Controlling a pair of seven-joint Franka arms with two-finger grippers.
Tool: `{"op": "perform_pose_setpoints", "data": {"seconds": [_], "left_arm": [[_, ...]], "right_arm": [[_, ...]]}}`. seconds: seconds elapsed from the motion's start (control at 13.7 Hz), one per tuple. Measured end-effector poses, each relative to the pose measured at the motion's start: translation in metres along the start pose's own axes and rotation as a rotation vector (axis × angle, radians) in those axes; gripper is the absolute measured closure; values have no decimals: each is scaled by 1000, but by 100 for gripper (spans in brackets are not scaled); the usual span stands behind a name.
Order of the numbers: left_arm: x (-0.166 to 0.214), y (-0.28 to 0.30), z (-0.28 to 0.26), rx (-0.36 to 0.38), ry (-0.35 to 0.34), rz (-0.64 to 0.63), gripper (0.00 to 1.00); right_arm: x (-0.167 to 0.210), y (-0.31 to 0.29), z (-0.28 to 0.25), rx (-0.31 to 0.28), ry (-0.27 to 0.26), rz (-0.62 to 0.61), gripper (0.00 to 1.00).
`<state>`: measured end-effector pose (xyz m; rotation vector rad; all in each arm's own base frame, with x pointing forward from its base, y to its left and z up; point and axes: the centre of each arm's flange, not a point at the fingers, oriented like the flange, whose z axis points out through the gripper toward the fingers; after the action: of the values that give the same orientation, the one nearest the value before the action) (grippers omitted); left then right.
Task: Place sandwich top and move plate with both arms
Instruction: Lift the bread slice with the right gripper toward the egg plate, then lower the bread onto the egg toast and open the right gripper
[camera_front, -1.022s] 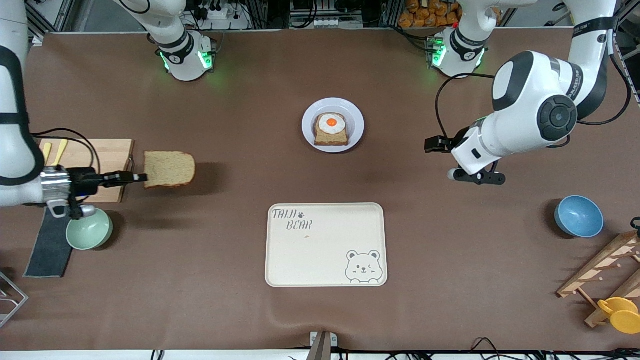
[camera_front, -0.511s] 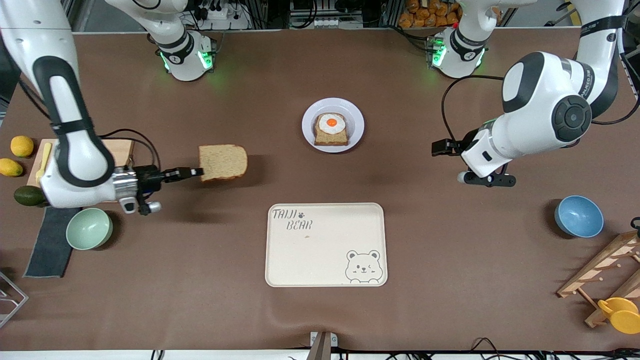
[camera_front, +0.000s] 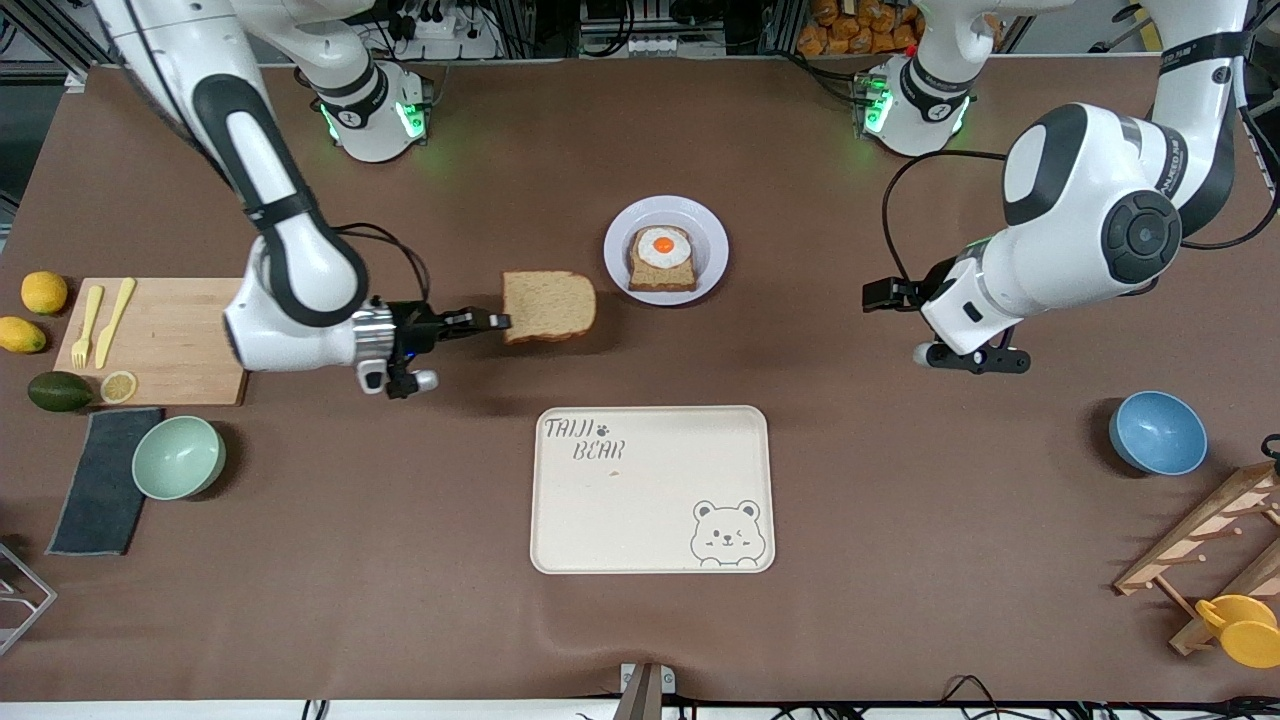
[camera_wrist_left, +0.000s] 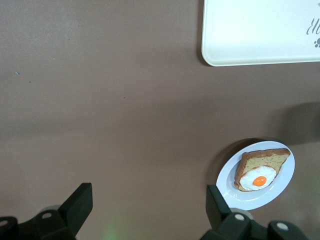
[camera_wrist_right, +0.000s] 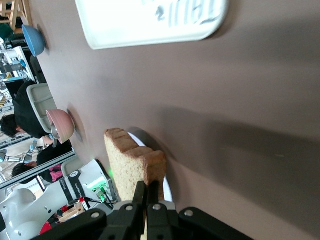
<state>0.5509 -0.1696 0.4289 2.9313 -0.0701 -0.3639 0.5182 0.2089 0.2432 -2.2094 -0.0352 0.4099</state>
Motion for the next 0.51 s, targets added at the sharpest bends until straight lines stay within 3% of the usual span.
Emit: {"op": "perform_pose_setpoints", "data": {"seconds": [0.51], "left_arm": [[0, -1, 3, 1, -5, -1, 0]], "right_arm": [[-29, -50, 95, 27, -35, -13, 96]]}}
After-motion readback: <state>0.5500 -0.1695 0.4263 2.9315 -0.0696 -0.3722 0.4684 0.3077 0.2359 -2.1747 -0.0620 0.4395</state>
